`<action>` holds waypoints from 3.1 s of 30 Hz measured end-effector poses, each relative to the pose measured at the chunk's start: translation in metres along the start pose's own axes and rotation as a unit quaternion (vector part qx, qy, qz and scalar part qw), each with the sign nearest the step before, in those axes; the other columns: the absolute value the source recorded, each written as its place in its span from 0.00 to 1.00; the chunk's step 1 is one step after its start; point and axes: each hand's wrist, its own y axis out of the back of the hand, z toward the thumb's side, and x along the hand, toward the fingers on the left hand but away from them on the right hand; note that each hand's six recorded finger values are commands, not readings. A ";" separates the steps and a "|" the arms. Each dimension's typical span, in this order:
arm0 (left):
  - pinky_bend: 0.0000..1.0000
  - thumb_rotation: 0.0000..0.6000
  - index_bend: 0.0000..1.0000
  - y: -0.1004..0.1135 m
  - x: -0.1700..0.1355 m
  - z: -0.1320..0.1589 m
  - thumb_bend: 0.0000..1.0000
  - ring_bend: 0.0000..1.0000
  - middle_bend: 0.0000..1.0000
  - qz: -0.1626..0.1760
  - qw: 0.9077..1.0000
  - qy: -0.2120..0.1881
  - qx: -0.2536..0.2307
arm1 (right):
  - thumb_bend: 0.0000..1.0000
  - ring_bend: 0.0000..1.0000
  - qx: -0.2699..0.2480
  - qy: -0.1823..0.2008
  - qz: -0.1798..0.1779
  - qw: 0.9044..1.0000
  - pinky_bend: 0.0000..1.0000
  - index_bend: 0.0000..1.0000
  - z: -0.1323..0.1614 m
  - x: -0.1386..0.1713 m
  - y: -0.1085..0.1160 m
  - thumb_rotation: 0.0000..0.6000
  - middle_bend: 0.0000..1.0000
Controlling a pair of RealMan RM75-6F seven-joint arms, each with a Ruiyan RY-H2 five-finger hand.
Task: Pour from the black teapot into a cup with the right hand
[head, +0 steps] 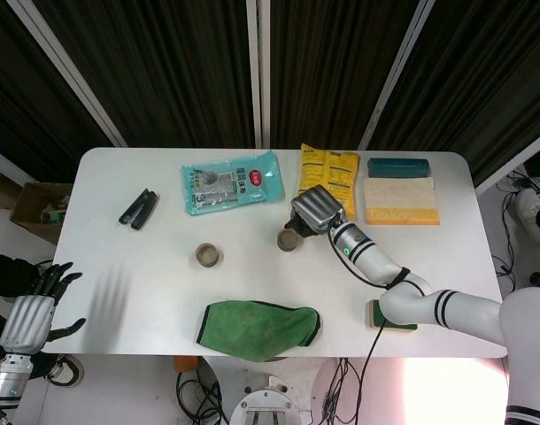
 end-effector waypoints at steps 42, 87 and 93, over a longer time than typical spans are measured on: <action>0.23 1.00 0.21 -0.004 0.004 0.008 0.13 0.07 0.09 -0.010 1.000 -0.008 0.006 | 0.36 0.96 -0.164 -0.095 0.004 0.982 0.55 1.00 -0.105 0.104 -0.106 1.00 1.00; 0.23 1.00 0.22 -0.002 0.003 0.011 0.13 0.07 0.09 -0.009 1.000 -0.010 0.010 | 0.00 0.02 -0.077 -0.111 -0.028 0.990 0.00 0.03 -0.109 0.110 -0.105 0.63 0.10; 0.23 1.00 0.22 0.000 0.002 0.009 0.13 0.07 0.09 -0.005 1.000 -0.007 0.010 | 0.00 0.00 -0.061 -0.114 -0.067 0.989 0.00 0.00 -0.108 0.124 -0.092 0.63 0.00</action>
